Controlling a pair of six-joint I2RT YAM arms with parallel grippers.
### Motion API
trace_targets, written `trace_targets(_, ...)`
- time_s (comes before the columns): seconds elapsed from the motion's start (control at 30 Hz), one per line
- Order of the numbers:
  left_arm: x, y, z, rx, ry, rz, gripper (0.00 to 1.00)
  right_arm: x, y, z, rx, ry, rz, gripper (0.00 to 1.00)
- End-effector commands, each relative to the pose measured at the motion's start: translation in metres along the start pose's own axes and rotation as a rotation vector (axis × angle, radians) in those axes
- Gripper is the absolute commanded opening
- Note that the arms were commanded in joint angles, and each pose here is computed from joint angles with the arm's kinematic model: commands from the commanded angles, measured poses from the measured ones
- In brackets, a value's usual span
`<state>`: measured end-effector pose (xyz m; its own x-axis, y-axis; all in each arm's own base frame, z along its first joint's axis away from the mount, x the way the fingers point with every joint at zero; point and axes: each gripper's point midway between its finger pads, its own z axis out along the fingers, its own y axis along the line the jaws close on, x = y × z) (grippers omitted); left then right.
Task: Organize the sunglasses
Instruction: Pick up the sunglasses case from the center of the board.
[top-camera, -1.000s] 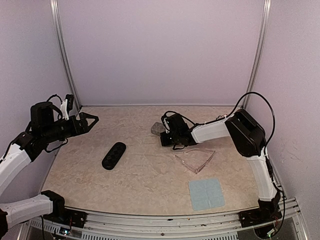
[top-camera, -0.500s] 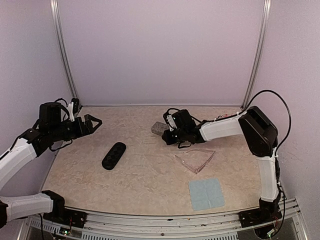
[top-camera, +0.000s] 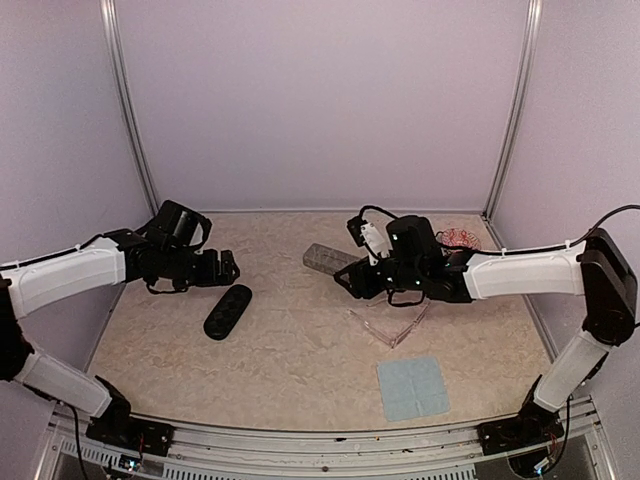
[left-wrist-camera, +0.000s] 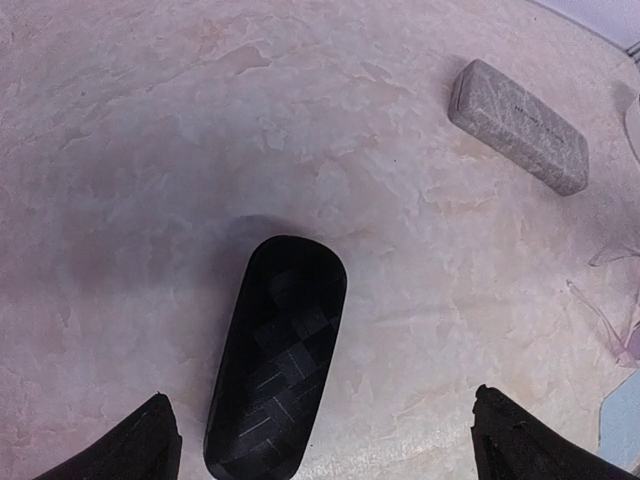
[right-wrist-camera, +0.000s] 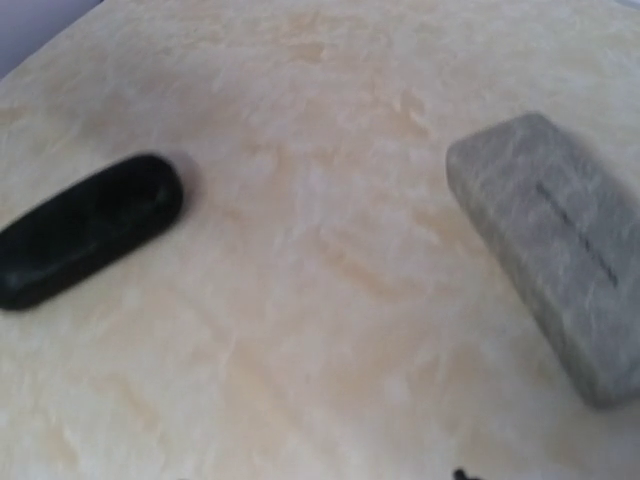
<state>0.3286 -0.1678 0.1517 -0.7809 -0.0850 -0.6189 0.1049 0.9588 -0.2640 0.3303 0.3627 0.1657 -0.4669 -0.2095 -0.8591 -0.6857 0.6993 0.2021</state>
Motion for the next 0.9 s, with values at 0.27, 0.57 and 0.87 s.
trace_targets(0.27,0.031,0.014,0.051,-0.369,0.206,0.246,0.99,0.023,-0.006,-0.039,0.035,-0.009,-0.025,0.62)
trace_targets(0.57,0.058,0.023,0.072,-0.373,0.325,0.267,0.96,0.022,-0.005,-0.041,0.031,-0.024,-0.022,0.64)
trace_targets(0.87,0.073,0.028,0.085,-0.372,0.382,0.267,0.82,0.023,-0.006,-0.040,0.034,-0.021,-0.027,0.63)
